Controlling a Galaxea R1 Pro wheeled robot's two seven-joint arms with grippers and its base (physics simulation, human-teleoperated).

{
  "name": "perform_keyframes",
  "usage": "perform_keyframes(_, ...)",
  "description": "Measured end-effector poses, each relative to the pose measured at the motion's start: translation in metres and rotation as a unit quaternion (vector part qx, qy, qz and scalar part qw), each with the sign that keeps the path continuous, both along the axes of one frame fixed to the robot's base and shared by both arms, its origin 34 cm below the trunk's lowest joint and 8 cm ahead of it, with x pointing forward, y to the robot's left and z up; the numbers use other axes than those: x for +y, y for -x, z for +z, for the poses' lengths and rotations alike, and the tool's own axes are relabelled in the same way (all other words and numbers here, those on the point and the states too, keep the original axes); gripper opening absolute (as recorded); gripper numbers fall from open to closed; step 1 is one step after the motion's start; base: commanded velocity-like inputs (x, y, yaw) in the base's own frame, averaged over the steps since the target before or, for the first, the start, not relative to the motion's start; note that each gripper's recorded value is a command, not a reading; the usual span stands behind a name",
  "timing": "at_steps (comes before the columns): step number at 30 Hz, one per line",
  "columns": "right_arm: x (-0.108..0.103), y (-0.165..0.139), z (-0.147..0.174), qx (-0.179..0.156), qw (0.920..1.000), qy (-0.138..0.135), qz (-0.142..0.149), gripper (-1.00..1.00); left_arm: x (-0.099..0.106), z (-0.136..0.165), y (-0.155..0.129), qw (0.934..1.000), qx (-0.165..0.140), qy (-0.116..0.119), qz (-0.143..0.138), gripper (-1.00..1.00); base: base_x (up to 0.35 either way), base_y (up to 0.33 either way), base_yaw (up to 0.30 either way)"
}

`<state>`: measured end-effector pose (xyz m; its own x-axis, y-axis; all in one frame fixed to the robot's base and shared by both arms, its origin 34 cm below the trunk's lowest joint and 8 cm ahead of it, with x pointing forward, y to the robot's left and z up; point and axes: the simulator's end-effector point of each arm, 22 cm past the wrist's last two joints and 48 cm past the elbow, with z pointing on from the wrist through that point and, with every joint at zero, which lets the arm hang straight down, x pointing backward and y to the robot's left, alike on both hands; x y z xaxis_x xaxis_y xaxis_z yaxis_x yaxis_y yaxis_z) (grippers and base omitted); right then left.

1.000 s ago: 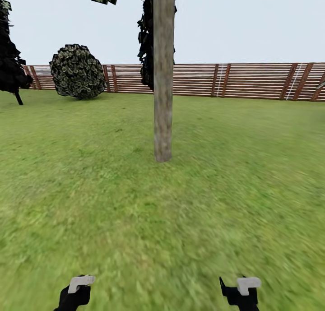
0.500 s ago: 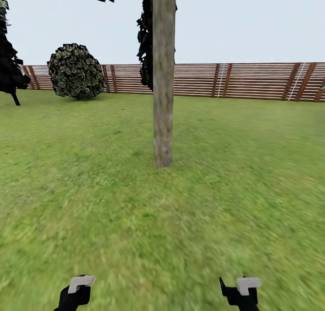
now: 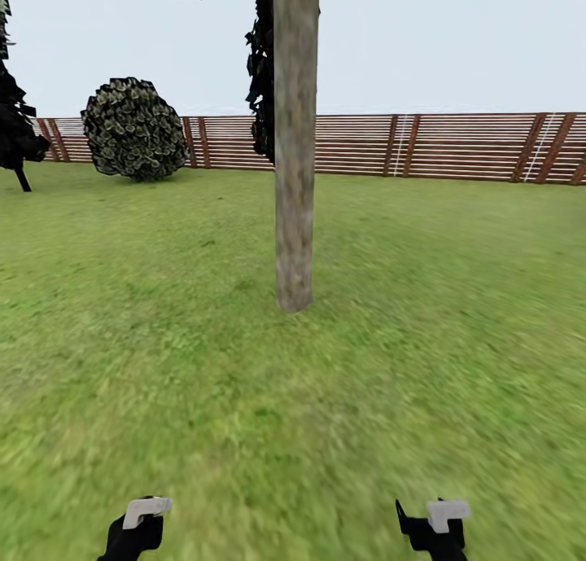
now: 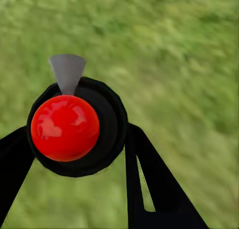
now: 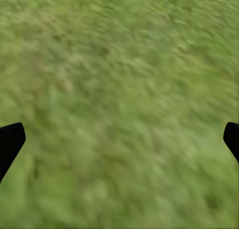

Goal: In the garden, pick up the pesticide atomizer on the floor and spray pesticide onto both trees until each tree trunk is fully covered.

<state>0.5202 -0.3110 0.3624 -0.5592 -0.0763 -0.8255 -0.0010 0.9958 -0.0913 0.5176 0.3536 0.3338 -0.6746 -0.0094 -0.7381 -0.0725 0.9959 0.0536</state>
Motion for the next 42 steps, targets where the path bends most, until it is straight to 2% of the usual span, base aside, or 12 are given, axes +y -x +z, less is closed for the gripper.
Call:
perform_keyframes(29,-0.002,0.0,0.001,-0.001,1.0,0.001,-0.002,1.0,0.0,0.0,0.0,1.0,0.0,0.0,0.0,-1.0,0.339,0.0,0.0)
perform_keyframes(35,0.001,0.014,-0.011,0.014,0.9999,-0.003,-0.007,1.0,-0.005,0.002,-0.004,1.0,-0.005,0.003,-0.001,-1.0,0.34,0.0,0.0)
perform_keyframes(42,0.003,0.018,-0.013,0.009,0.9999,-0.005,-0.006,1.0,0.002,-0.002,0.006,1.0,0.002,-0.001,0.001,-1.0,0.339,0.0,0.0)
